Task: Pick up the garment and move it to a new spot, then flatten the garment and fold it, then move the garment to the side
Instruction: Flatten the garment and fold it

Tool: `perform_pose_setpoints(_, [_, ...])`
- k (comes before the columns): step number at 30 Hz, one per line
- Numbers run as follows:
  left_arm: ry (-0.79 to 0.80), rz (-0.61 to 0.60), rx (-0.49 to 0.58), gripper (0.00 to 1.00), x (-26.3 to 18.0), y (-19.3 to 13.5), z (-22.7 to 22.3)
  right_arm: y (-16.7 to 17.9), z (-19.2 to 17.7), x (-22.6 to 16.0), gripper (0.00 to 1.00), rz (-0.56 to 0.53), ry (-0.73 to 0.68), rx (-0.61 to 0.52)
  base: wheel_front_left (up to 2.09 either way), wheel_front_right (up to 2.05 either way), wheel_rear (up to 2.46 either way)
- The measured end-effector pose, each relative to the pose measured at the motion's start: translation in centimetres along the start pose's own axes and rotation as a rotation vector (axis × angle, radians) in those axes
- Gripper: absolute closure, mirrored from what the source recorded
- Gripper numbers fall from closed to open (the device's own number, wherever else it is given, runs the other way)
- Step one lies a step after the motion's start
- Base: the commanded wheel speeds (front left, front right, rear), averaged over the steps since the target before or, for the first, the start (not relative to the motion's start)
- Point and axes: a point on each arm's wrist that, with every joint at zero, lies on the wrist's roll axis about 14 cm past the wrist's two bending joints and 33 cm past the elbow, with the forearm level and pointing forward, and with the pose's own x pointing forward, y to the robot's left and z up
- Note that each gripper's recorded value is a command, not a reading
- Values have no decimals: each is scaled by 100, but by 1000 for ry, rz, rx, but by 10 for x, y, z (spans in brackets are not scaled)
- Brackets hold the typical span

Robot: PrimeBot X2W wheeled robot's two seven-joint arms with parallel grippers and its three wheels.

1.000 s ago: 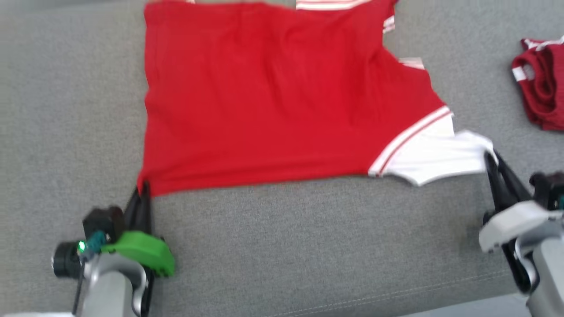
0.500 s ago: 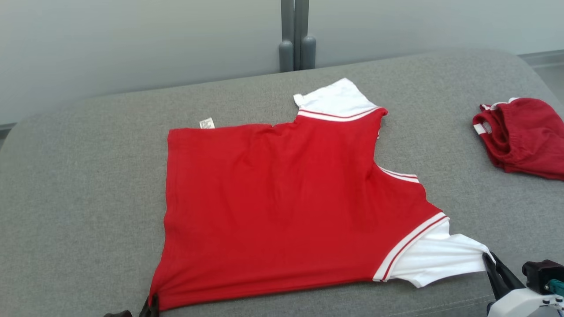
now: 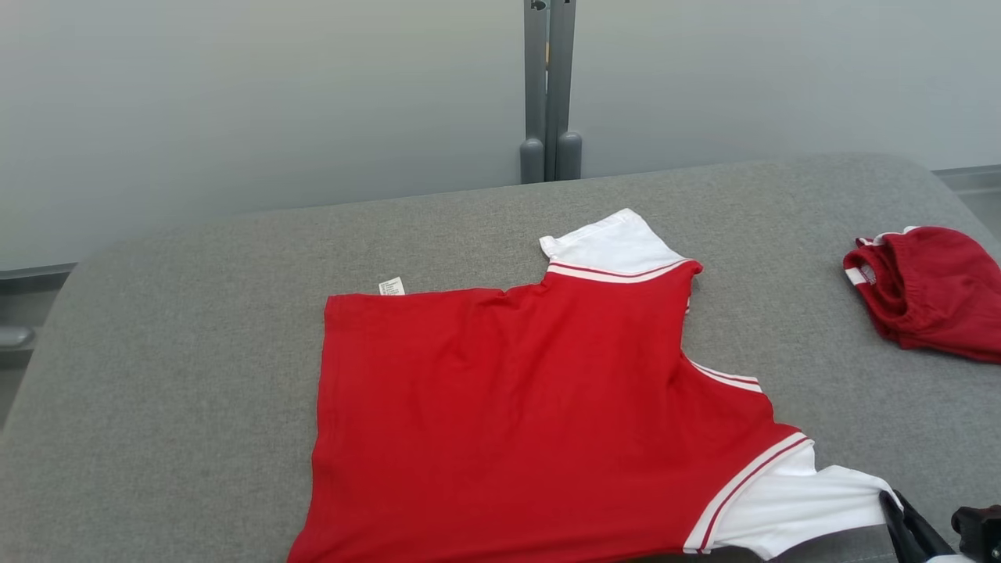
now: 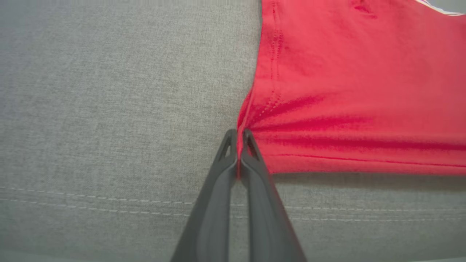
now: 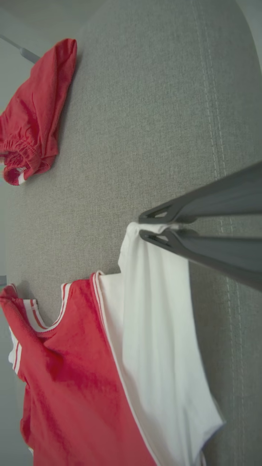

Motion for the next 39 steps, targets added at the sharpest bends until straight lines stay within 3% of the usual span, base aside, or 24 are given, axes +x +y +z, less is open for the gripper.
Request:
perform_pose_setpoints(14, [-189,-142,50,100,33,-38,73,48,61,47,100,119,-156,12,0,0,0])
perform_pose_setpoints(22, [-201,-186,76,100,57,-54,89,65,58,83,100,150,-101,-7,0,0,0])
perform_pose_setpoints(39, [-138,-150,97,100,99,-52,86,66,55,139,100,138,-32,-37,0,0,0])
